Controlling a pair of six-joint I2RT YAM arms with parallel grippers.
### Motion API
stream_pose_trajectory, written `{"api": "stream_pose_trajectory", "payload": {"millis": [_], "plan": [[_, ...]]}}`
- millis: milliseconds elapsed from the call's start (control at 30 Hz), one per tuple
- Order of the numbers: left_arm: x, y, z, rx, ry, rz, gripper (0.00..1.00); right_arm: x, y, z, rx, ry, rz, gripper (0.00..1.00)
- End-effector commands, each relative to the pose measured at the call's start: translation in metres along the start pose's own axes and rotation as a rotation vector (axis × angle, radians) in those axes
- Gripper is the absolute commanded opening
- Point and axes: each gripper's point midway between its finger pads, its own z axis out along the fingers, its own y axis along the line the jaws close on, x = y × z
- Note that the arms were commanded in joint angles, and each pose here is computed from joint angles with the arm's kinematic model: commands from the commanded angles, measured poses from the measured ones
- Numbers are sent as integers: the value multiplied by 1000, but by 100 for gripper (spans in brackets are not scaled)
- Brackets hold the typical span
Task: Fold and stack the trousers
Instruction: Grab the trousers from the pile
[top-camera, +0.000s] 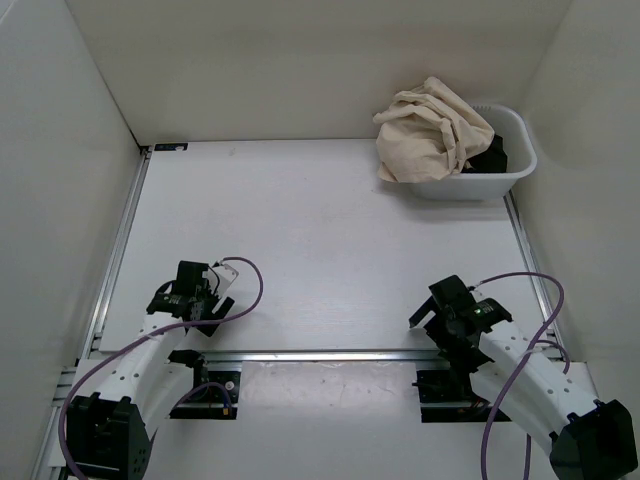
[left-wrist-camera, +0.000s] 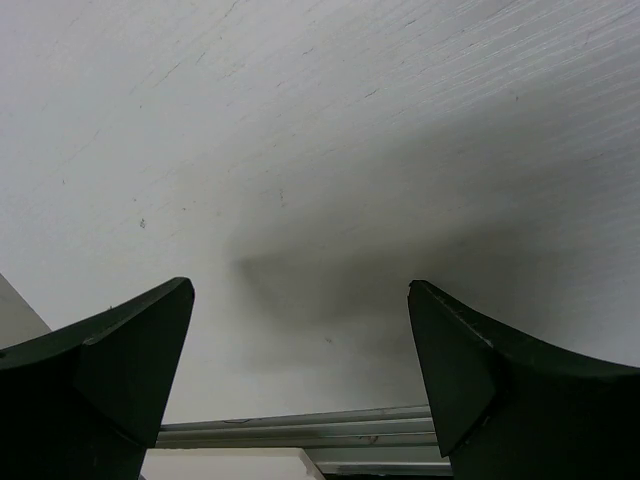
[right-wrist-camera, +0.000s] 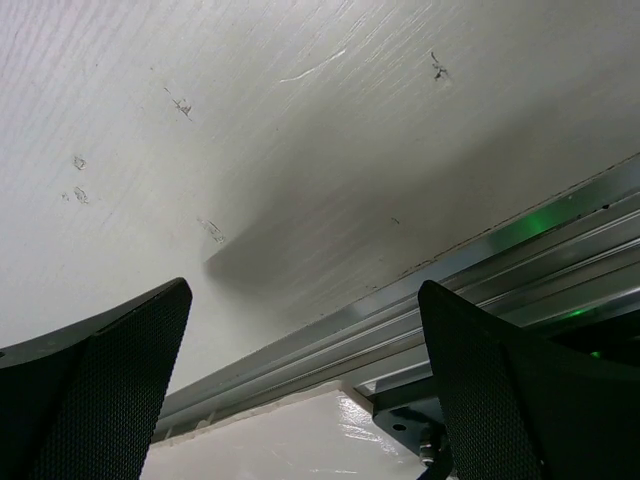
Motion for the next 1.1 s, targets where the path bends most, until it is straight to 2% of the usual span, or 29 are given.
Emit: {"api": "stream_pose_trajectory", "payload": {"millis": [0,100,167,200,267,300,333,400,433,467,500,533,567,600,633,667,700,800,933,967,1067], "plan": [[1,-2,1,3,-9,-16,100,-15,7,-8,-12,-67,-55,99],[-5,5,-2,-17,-13,-29,100,-42,33,-35,-79,-166,-143,99],[-23,21,-13,-61,-51,-52,100,-64,51,-60,-121,-252,-254,99],[-30,28,-17,-77,-58,-56,100,-85,76,-90,-177,-324,-276,99],[-61,57,-38,-148,-119,-76,100,-119,92,-125,-166,-470,-374,99],[-71,66,-43,-163,-127,-80,100,-141,117,-160,-198,-546,-391,99],[-97,85,-63,-199,-194,-106,100,-157,128,-178,-185,-610,-469,99],[-118,101,-73,-218,-210,-113,100,-203,165,-224,-192,-740,-465,99],[-131,109,-81,-228,-234,-135,100,-220,177,-238,-191,-779,-473,99],[-152,121,-93,-225,-259,-160,100,-245,194,-231,-149,-786,-503,99],[-163,126,-99,-217,-271,-172,100,-267,213,-264,-206,-852,-474,99],[-173,130,-104,-203,-283,-180,100,-277,231,-267,-256,-845,-487,99],[-187,128,-108,-158,-310,-184,100,-300,236,-270,-263,-861,-462,99],[-203,134,-116,-134,-319,-179,100,-319,257,-248,-262,-834,-463,99],[-214,132,-119,-97,-340,-197,100,-346,265,-268,-298,-881,-423,99],[-220,133,-121,-82,-346,-205,100,-366,284,-235,-287,-834,-433,99],[-234,138,-123,-78,-363,-214,100,-377,295,-227,-318,-813,-441,99],[-239,137,-116,-53,-340,-230,100,-431,322,-202,-335,-827,-424,99],[-232,130,-91,-30,-267,-222,100,-458,331,-137,-345,-777,-436,99],[-230,132,-85,-41,-243,-222,100,-459,325,-117,-302,-756,-439,99],[-227,132,-77,-50,-213,-231,100,-460,318,-105,-275,-736,-457,99]]}}
